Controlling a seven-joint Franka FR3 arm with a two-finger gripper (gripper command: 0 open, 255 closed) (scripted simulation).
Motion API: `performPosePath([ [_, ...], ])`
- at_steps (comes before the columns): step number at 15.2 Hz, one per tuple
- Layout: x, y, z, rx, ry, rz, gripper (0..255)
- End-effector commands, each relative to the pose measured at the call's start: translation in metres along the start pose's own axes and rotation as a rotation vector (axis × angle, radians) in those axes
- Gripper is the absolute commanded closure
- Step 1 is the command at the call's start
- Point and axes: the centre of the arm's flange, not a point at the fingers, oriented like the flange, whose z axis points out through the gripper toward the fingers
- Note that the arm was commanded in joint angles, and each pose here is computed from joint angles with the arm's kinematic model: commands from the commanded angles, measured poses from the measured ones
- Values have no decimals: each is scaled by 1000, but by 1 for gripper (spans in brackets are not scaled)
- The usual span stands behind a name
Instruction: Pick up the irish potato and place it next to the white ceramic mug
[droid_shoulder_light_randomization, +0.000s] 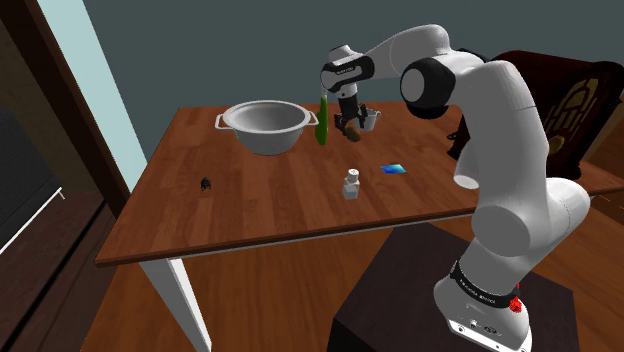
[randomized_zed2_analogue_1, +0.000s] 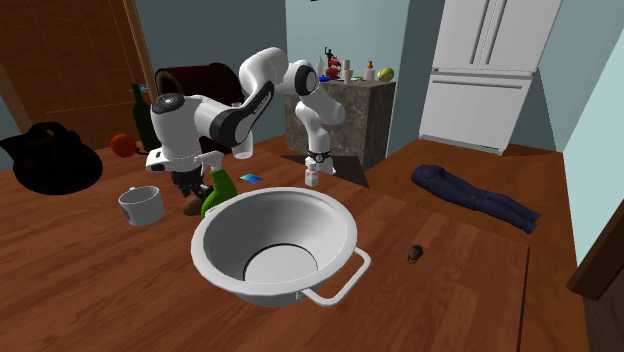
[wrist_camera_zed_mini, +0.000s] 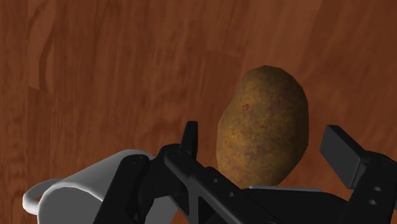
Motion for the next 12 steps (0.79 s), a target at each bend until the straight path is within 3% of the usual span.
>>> performPosePath([
  [1, 0, 0, 0, 0, 0, 0, 0],
  [5, 0, 0, -50, 0, 0, 0, 0],
  [12, 0, 0, -50, 0, 0, 0, 0],
])
